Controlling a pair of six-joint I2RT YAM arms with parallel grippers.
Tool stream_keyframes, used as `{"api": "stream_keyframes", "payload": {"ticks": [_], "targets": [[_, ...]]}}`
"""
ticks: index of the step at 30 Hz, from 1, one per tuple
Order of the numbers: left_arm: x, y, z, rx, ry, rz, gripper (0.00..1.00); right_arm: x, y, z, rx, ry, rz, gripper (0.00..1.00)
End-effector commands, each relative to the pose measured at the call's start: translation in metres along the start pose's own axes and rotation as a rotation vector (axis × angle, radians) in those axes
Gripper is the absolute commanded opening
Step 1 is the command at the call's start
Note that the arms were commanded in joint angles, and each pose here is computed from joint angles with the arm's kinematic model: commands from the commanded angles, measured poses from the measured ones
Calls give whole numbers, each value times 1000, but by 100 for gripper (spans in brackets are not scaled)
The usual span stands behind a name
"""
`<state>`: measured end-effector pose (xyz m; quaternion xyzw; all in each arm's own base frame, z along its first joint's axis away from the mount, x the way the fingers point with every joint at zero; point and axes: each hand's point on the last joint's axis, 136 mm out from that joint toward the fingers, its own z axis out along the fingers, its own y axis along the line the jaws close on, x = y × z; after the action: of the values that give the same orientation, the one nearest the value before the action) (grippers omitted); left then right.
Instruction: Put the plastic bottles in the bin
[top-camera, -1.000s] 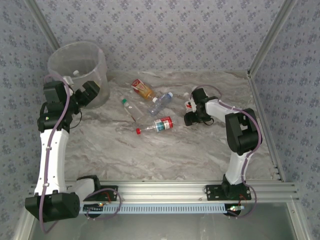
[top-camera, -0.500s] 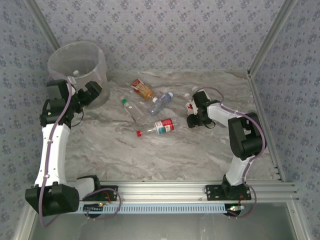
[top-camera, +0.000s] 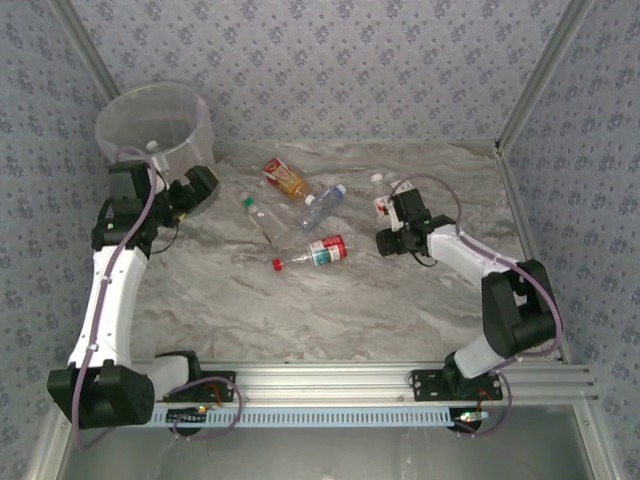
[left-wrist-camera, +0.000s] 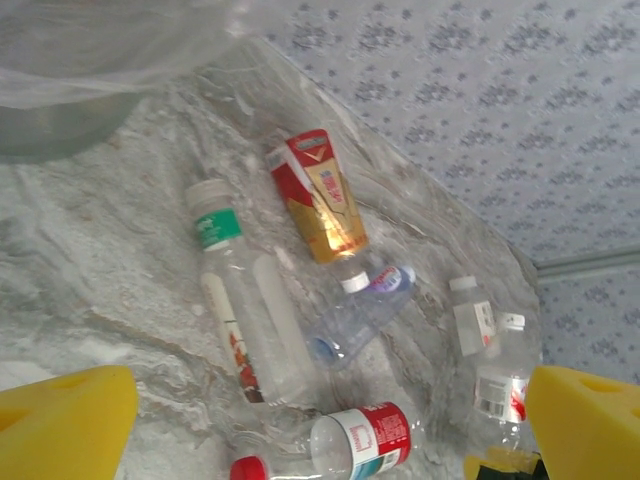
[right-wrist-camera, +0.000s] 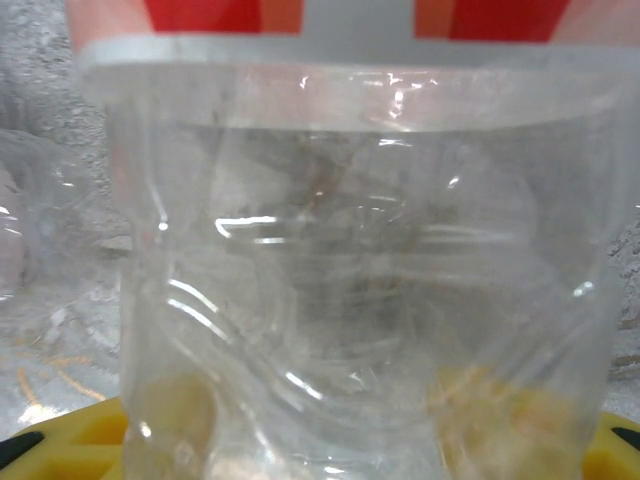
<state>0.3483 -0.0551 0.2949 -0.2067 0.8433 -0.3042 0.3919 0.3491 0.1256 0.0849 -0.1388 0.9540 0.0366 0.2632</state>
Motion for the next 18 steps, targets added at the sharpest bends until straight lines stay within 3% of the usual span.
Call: {"api": "stream_keyframes", "payload": {"ticks": [1, 5, 9, 18], "targets": [[1, -28, 4, 88, 12, 73, 99, -10, 5, -16, -3, -80, 16, 55], [13, -49, 15, 156, 64, 121, 99, -17, 14, -29, -36, -140, 26, 54], [30, -68, 28, 197, 116, 172, 99, -28, 44, -49, -164, -223, -10, 54], [62, -105, 58, 265, 217, 230, 100, -32, 85, -78, -261, -300, -68, 54]]}}
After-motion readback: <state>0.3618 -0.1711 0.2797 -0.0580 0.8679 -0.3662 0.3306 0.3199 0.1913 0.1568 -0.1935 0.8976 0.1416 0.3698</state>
